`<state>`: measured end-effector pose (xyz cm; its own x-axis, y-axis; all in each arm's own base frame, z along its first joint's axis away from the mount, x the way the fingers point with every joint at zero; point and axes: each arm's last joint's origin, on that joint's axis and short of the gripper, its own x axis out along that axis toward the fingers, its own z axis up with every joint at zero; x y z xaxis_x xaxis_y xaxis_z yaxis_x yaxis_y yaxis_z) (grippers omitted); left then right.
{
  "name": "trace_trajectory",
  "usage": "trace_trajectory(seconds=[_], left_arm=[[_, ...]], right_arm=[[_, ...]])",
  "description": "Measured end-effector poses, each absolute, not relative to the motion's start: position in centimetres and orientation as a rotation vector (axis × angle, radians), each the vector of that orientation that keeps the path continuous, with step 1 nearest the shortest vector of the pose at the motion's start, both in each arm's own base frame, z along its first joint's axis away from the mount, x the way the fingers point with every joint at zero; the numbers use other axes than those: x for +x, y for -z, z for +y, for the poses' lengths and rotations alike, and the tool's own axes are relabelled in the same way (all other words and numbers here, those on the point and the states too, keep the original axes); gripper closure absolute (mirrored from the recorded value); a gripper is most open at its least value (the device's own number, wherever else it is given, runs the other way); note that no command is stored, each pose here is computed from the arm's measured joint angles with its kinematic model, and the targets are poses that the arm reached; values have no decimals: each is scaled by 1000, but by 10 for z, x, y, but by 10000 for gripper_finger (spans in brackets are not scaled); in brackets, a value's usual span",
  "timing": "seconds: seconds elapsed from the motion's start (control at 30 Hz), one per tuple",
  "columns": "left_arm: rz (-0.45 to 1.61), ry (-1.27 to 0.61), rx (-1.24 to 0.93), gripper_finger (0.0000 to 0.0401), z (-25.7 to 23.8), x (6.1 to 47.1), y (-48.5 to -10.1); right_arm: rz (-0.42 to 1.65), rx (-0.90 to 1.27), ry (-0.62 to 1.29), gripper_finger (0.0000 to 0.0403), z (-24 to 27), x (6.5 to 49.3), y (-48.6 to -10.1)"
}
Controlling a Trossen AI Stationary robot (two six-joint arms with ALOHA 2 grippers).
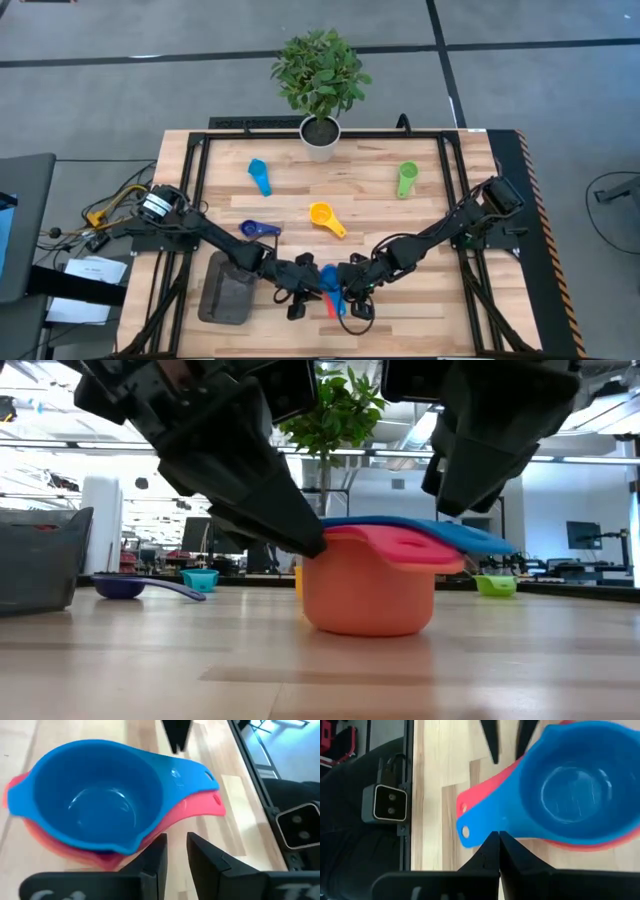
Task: Nest measuring cups in basket
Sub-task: Stack the blue measuring cup on top of the red measuring cup
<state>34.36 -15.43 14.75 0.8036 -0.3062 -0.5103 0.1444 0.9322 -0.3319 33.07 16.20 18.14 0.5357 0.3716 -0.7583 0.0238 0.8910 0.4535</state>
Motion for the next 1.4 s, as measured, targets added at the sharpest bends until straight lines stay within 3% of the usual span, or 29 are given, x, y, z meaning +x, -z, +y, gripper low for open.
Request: trace_trajectory(seconds=[0.47, 0.8, 1.4], left_arm=[[599, 299, -303, 340, -157, 343, -148], [560, 250, -301, 340, -152, 346, -150], [577, 272, -298, 340, -153, 345, -149]], right_arm=[[1086, 424, -164, 388, 156, 326, -174], [1045, 464, -224, 385, 158, 344, -150], [968, 444, -262, 386, 153, 344, -170]])
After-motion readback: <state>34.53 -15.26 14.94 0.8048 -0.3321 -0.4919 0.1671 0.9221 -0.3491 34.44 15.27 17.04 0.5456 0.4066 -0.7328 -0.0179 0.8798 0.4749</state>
